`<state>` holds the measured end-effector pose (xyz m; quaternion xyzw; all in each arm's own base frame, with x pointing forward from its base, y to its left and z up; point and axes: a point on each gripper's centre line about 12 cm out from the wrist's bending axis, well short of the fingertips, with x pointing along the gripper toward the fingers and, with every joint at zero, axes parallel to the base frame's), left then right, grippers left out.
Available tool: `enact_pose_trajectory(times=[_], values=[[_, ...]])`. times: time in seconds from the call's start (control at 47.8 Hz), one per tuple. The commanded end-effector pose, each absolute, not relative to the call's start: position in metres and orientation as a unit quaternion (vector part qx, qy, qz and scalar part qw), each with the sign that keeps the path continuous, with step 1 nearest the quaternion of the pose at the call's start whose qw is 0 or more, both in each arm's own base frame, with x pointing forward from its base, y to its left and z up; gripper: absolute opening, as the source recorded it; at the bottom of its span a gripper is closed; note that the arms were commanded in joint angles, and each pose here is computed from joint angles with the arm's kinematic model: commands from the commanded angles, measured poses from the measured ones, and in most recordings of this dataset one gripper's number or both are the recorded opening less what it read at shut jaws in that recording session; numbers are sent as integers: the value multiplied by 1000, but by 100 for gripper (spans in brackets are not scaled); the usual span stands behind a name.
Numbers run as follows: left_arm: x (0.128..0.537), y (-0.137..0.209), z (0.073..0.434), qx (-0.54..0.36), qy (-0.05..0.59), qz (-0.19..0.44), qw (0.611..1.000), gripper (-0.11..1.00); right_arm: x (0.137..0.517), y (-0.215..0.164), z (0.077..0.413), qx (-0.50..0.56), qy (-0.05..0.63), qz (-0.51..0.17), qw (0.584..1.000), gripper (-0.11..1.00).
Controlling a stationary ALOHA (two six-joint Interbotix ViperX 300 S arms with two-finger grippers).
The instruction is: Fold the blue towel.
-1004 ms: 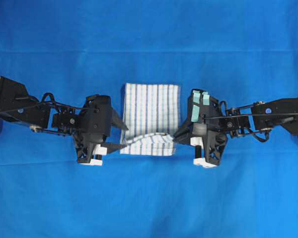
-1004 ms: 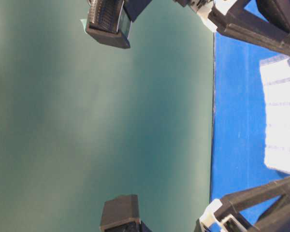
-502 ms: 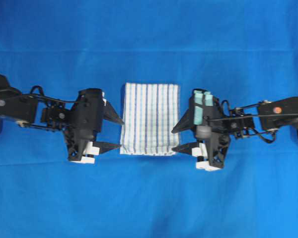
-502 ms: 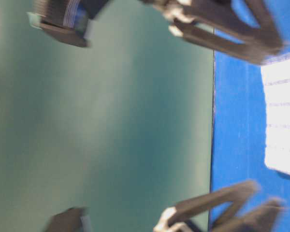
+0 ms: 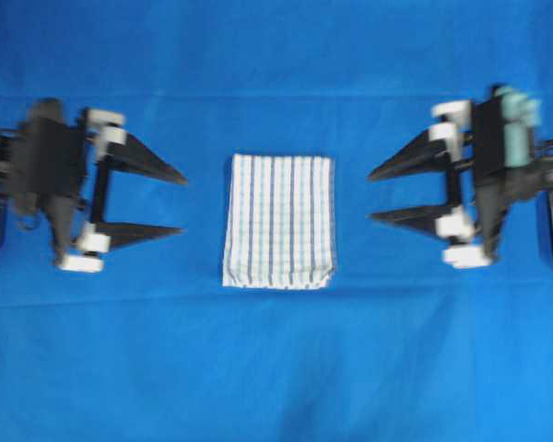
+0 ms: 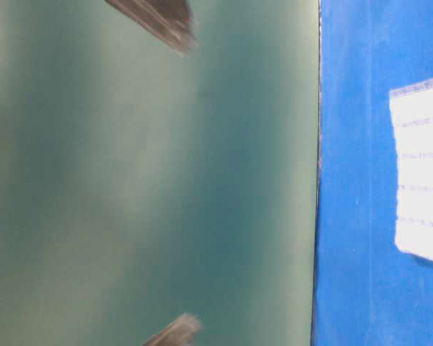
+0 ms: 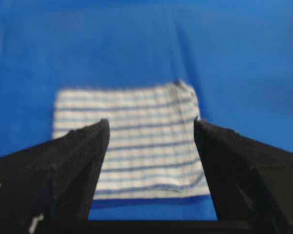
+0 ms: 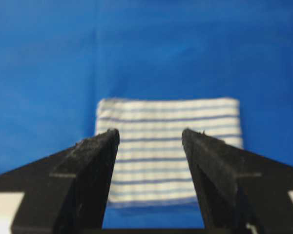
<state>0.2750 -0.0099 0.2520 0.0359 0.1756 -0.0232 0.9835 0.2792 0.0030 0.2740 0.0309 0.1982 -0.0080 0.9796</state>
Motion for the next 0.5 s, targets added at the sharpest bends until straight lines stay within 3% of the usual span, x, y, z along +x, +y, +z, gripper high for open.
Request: enact_pose_trajectory(times=[0.0, 0.251, 0.481], values=[[259, -3, 269, 35, 140, -9, 990, 64, 261, -4, 293, 28, 165, -19, 986, 59], [204, 9, 279, 36, 83, 20, 996, 63, 212, -12, 306, 10, 133, -43, 990, 59], [166, 13, 266, 33, 63, 38, 997, 63, 180, -16, 285, 7, 121, -54, 991, 59]])
